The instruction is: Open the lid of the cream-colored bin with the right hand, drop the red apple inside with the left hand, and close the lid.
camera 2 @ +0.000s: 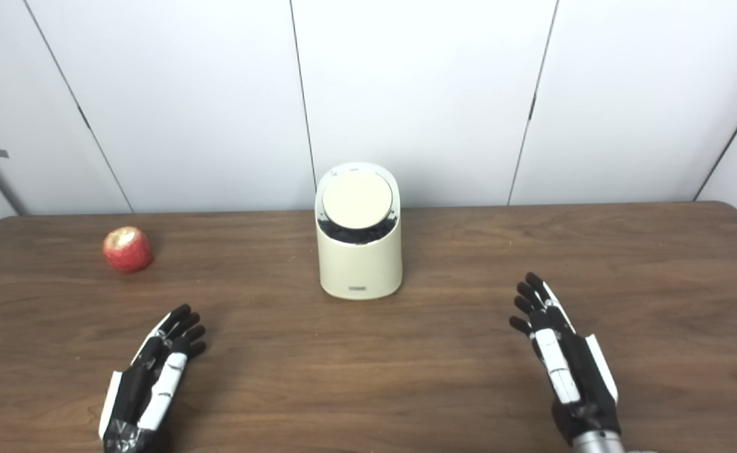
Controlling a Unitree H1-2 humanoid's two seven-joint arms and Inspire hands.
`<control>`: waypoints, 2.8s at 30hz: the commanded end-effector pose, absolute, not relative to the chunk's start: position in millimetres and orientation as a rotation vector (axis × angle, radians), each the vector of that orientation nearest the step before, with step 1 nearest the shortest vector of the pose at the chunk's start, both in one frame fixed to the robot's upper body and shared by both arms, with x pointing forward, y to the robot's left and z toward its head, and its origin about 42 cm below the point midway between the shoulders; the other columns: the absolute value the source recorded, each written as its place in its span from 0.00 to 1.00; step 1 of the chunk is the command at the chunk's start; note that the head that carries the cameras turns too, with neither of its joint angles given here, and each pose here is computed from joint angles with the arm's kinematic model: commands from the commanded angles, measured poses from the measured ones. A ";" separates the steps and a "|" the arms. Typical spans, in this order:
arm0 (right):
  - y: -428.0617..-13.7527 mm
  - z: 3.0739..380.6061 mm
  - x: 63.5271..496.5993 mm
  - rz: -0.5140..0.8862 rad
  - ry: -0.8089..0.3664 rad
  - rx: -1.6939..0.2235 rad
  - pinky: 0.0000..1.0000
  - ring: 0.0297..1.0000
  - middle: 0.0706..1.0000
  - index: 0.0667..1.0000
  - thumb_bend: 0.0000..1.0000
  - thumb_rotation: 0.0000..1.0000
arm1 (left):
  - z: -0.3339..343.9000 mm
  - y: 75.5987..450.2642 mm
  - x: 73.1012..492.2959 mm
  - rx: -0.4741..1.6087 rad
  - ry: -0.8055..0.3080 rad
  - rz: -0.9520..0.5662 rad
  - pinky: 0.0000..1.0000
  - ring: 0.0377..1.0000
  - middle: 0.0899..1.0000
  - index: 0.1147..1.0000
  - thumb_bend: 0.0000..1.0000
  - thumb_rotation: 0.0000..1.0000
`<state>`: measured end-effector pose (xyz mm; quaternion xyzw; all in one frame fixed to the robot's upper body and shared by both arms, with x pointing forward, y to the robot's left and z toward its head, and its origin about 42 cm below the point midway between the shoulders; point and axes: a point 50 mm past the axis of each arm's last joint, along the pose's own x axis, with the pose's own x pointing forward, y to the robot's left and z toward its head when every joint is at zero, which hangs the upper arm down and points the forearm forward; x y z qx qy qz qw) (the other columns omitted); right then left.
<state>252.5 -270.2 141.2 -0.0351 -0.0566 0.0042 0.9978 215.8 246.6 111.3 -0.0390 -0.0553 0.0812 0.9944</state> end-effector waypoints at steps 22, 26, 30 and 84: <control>-264.5 156.9 251.4 0.024 -0.166 -0.086 0.85 0.91 0.93 0.93 0.54 0.90 | 109.3 247.4 199.1 -0.059 -0.112 0.173 0.84 0.84 0.85 0.88 0.53 0.58; -256.9 159.7 254.7 0.032 -0.173 -0.088 0.85 0.91 0.92 0.94 0.54 0.88 | 106.6 248.4 198.6 -0.059 -0.106 0.176 0.84 0.85 0.85 0.87 0.51 0.58; -244.8 164.0 263.5 0.046 -0.189 -0.078 0.85 0.91 0.92 0.93 0.54 0.85 | 103.1 247.6 197.8 -0.067 -0.102 0.180 0.84 0.85 0.85 0.86 0.51 0.56; -131.1 290.5 480.8 0.066 -0.437 -0.703 0.77 0.88 0.91 0.94 0.92 0.34 | 87.3 233.0 190.6 -0.102 -0.102 0.171 0.89 0.88 0.87 0.90 0.39 0.48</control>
